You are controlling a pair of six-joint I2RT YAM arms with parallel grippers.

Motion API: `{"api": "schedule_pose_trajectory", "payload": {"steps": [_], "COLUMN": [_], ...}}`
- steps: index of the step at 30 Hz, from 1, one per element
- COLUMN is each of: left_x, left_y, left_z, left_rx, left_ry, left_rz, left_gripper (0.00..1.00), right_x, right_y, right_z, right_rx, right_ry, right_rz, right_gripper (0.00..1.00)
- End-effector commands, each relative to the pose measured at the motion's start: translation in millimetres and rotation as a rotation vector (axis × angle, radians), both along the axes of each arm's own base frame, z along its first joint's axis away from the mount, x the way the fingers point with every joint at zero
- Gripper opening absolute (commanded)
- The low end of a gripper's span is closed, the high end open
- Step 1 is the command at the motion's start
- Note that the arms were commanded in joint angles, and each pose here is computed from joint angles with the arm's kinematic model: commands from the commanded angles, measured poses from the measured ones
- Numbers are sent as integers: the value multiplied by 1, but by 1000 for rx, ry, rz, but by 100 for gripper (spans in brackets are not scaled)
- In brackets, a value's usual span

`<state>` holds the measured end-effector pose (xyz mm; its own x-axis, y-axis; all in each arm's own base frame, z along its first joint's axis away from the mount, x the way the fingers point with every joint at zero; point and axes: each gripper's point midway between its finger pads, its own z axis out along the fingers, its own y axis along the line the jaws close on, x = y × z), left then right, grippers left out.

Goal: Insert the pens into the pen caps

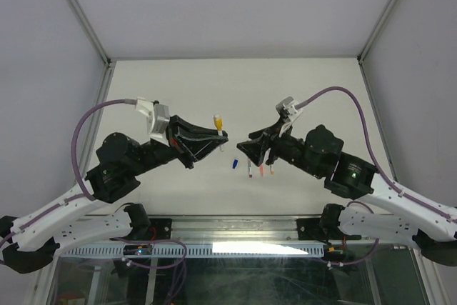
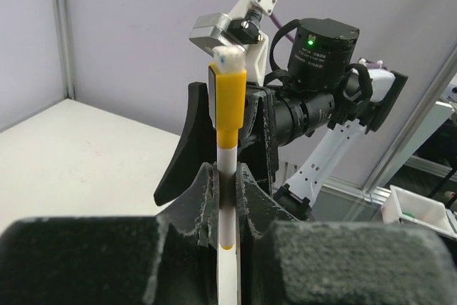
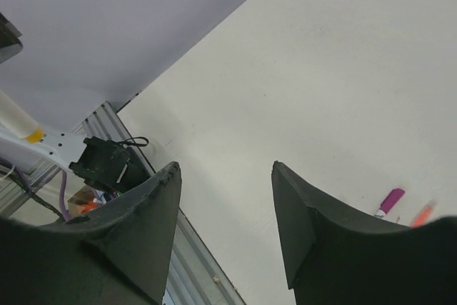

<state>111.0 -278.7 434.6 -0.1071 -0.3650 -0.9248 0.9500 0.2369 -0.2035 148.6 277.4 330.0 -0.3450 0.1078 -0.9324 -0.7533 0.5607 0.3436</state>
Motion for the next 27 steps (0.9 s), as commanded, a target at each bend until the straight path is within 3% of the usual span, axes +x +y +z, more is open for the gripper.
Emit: {"api": "schedule_pose_trajectory", "payload": {"steps": [1, 7, 15, 23, 27], "left_x": [22, 84, 109, 112, 117], "left_y": [-2, 0, -21, -40, -34], "left_z": [-4, -64, -171, -258, -304], "left_rx": [10, 163, 358, 490, 630], "left_ry": [62, 368, 688, 909, 998], "left_rz": [91, 410, 554, 618, 700], "left_gripper": [0, 0, 0, 0, 0], "right_x": [21, 57, 80, 74, 67], "right_y": [-8, -19, -47, -82, -92], "right_z": [-10, -74, -127, -127, -126], "right_rx": [-47, -227, -142, -30, -22], "right_ry": [47, 296, 534, 518, 514], "right_rz": [-139, -282, -401, -511, -533], "right_gripper": [57, 66, 75, 77, 77]}}
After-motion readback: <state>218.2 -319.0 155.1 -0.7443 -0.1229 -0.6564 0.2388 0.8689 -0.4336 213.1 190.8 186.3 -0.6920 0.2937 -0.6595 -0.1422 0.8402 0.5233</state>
